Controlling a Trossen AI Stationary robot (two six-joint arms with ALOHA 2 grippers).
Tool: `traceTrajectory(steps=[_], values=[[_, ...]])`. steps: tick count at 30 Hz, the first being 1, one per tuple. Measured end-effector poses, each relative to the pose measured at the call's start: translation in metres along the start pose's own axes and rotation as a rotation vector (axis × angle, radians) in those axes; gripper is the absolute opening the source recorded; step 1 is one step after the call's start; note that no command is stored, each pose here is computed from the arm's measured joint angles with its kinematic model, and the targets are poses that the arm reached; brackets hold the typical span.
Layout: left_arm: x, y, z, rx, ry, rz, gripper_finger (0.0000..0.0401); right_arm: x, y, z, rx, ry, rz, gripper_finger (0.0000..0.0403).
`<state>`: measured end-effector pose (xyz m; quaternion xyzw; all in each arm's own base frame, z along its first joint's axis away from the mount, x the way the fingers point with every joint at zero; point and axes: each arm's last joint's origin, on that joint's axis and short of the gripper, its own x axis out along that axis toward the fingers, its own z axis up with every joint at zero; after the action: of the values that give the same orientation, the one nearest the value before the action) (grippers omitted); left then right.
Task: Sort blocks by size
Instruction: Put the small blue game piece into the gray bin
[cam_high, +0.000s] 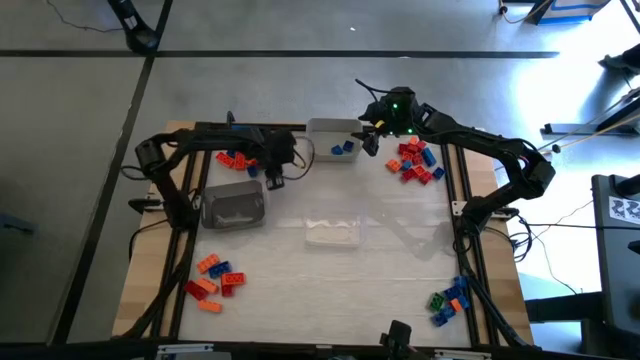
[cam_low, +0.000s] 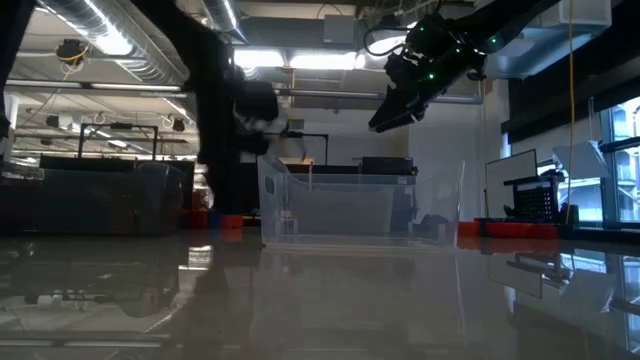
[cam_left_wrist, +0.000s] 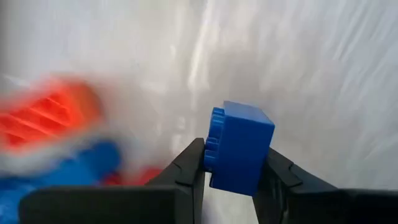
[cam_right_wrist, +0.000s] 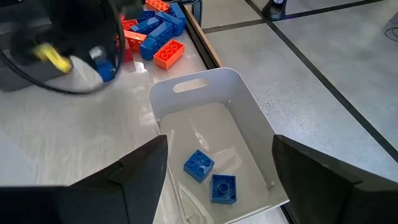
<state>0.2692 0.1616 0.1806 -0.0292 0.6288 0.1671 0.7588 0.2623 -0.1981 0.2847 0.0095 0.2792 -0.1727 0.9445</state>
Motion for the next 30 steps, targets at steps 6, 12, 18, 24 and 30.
traceTrajectory(steps=[6,12,18,24,30], values=[[-0.043,0.012,0.024,-0.046,-0.289,0.075,0.0090,0.000,0.000,0.000,0.000,0.000,0.000,0.0287],[-0.052,0.019,0.050,-0.124,-0.584,0.116,0.0093,0.000,0.000,0.000,0.000,0.000,-0.001,0.0287],[-0.039,0.022,0.071,-0.142,-0.741,0.113,0.0094,0.000,0.000,0.000,0.000,0.002,-0.008,0.0287],[-0.018,0.024,0.084,-0.150,-0.814,0.131,0.0100,0.000,0.000,0.000,0.000,0.002,-0.007,0.0287],[-0.007,0.029,0.085,-0.183,-0.814,0.131,0.0132,0.000,0.000,0.000,0.000,0.002,-0.008,0.0287]])
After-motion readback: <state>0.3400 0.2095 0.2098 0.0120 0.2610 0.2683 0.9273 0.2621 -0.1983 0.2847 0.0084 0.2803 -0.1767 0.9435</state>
